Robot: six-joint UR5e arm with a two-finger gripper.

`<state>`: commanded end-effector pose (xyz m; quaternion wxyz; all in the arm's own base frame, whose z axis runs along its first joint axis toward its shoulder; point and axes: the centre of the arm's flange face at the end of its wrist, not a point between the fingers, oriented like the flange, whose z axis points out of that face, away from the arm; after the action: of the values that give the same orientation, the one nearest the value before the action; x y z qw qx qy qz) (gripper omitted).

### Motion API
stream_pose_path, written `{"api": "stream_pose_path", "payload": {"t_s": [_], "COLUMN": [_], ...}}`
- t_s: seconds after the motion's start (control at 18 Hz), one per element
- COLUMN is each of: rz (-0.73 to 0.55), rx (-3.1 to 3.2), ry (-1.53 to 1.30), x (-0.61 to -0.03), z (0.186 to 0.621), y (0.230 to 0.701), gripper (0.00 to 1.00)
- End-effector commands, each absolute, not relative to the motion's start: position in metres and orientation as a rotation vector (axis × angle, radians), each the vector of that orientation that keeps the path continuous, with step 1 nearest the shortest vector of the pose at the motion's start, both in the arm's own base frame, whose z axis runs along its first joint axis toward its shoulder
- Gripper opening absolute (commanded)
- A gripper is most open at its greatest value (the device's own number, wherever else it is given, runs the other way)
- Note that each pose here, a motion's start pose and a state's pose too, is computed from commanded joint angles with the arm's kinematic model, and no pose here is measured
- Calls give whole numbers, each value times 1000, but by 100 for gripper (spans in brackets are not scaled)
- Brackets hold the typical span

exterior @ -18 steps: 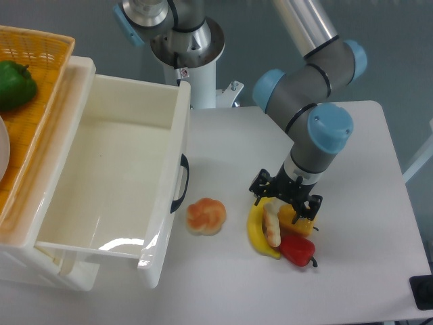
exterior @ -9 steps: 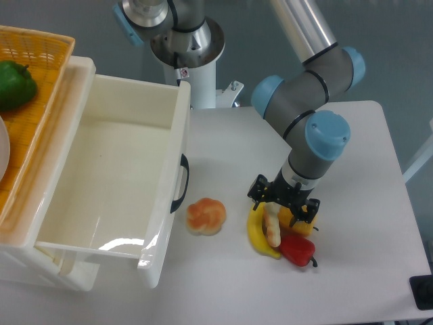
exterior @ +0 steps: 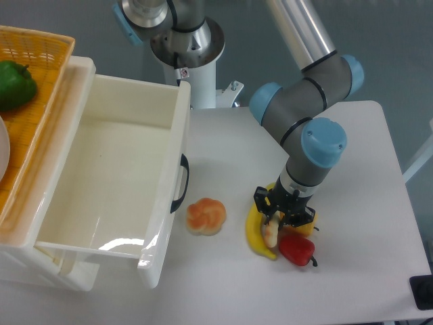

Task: Pick up the donuts
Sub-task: 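Lower the gripper and close it on the small beige piece, then lift the beige piece up and away from the yellow pepper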

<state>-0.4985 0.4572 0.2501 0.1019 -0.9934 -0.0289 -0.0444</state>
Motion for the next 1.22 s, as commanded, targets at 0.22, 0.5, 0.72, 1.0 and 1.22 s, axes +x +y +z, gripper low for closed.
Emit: {"api": "stream_pose_path", "payload": {"t_s": [0.22,0.5,0.72,1.0,1.22], "rz": [-86,12,106,106,119], "rx": [-2917,-2896,-2889,-2884,-2946], "ry": [-77,32,284,469,522], "x": [-506,-525,-539,-562,-582], "z": [266,297,315,314,333], "y": [462,467,467,442,431], "gripper": [0,0,0,0,0]}}
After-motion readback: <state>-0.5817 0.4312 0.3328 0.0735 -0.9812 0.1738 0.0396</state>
